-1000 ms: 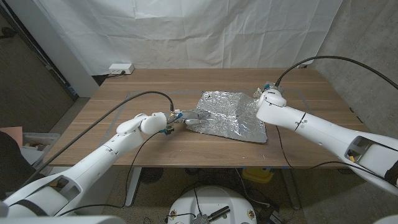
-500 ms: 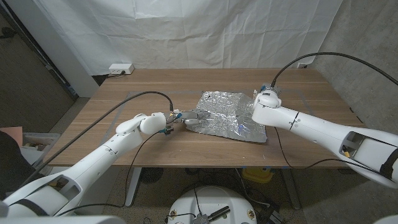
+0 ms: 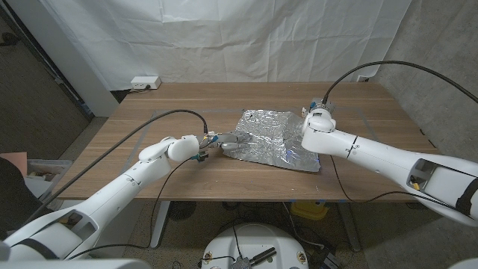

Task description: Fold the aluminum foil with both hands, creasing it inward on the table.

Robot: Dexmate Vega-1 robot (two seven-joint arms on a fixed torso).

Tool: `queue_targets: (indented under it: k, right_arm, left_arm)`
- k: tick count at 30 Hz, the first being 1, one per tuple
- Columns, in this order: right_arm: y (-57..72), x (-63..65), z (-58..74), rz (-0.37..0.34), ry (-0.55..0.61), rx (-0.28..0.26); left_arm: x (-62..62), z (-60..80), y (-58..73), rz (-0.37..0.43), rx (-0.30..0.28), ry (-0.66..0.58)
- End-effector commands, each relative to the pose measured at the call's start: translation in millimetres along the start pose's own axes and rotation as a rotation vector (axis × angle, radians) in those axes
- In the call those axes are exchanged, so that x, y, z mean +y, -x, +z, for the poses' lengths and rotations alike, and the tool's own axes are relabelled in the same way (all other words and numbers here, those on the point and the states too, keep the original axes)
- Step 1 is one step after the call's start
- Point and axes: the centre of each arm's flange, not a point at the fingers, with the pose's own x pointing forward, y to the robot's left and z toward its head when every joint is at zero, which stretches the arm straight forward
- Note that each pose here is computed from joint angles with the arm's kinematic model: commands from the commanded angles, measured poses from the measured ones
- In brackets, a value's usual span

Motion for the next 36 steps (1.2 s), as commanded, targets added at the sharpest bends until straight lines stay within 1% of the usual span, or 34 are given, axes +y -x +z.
queue_targets:
  k: [1,3,8,11,14,19,23,27,33,36]
  right_arm:
    - [7.7,-3.2,4.4,-0.074,-0.012,-0.034]
    - [9.2,-4.5,4.2,-0.087,-0.013,-0.045]
    - [13.0,-6.5,0.9,-0.119,-0.030,-0.032]
    - [14.0,-7.5,-0.1,-0.114,-0.014,-0.018]
    - [12.5,-6.6,-1.4,-0.072,-0.006,-0.001]
    - [4.5,-1.6,-0.3,0.065,0.029,0.039]
    - [-0.7,3.9,1.0,0.119,0.053,0.067]
    - [-5.1,8.8,2.2,0.135,0.065,0.077]
    - [-9.1,14.4,3.1,0.130,0.072,0.076]
    - [-10.1,16.3,3.0,0.110,0.065,0.070]
  left_arm:
    - [-0.1,-1.0,2.2,0.007,-0.001,0.001]
    - [-0.3,-1.2,2.6,0.007,0.000,0.001]
    - [-1.3,-1.9,3.8,0.006,0.002,0.002]
    - [-1.6,-2.7,4.3,0.004,0.002,0.005]
    - [-0.6,-3.0,4.4,0.007,-0.002,0.005]
    - [0.3,-3.7,4.4,0.008,-0.005,0.004]
    - [0.0,-4.4,4.5,0.006,-0.006,0.006]
    - [-0.1,-5.5,4.5,0.004,-0.005,0.008]
    - [-0.4,-7.7,5.3,0.003,-0.002,0.012]
    - [-0.5,-8.9,5.5,0.002,0.000,0.013]
